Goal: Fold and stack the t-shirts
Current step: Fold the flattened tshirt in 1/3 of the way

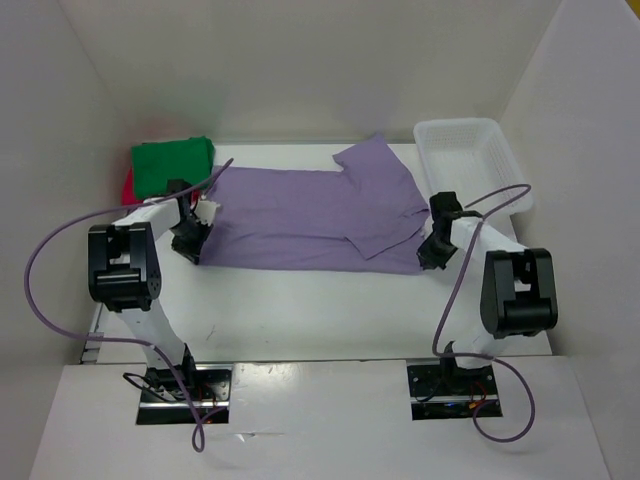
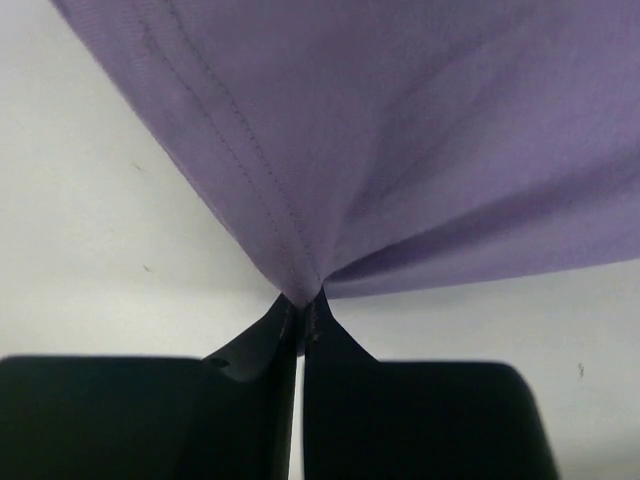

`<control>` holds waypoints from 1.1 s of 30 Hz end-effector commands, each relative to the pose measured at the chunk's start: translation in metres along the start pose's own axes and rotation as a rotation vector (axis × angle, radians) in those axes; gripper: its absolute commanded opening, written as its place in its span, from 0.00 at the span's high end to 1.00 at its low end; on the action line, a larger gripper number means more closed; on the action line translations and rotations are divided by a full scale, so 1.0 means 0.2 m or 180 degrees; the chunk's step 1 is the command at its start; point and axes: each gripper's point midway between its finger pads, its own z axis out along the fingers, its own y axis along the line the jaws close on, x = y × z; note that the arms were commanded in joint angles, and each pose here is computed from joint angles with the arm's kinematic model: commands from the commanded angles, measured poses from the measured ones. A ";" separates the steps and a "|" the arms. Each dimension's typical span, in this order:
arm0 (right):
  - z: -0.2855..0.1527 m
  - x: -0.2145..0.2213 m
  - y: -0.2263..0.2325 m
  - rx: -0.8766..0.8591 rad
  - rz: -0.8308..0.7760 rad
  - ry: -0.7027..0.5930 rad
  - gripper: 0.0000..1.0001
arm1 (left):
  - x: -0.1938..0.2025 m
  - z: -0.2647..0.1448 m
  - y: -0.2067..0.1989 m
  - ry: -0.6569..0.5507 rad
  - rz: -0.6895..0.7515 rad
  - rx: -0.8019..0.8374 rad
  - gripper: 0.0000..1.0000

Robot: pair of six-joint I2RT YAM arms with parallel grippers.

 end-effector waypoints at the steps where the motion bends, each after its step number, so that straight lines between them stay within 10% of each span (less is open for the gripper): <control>1: -0.15 -0.01 -0.04 -0.0062 -0.0028 -0.0133 1.00 | 0.17 -0.05 -0.01 0.0227 0.0137 -0.0060 1.00; 20: -0.63 0.51 -0.25 0.0450 -0.0964 0.0649 1.00 | 0.74 -0.33 -0.09 0.1033 0.0510 -0.0302 1.00; 33: -0.76 0.78 -0.14 -0.0035 -0.1262 0.1094 0.87 | 0.80 -0.46 -0.06 0.1322 0.0590 -0.0378 0.71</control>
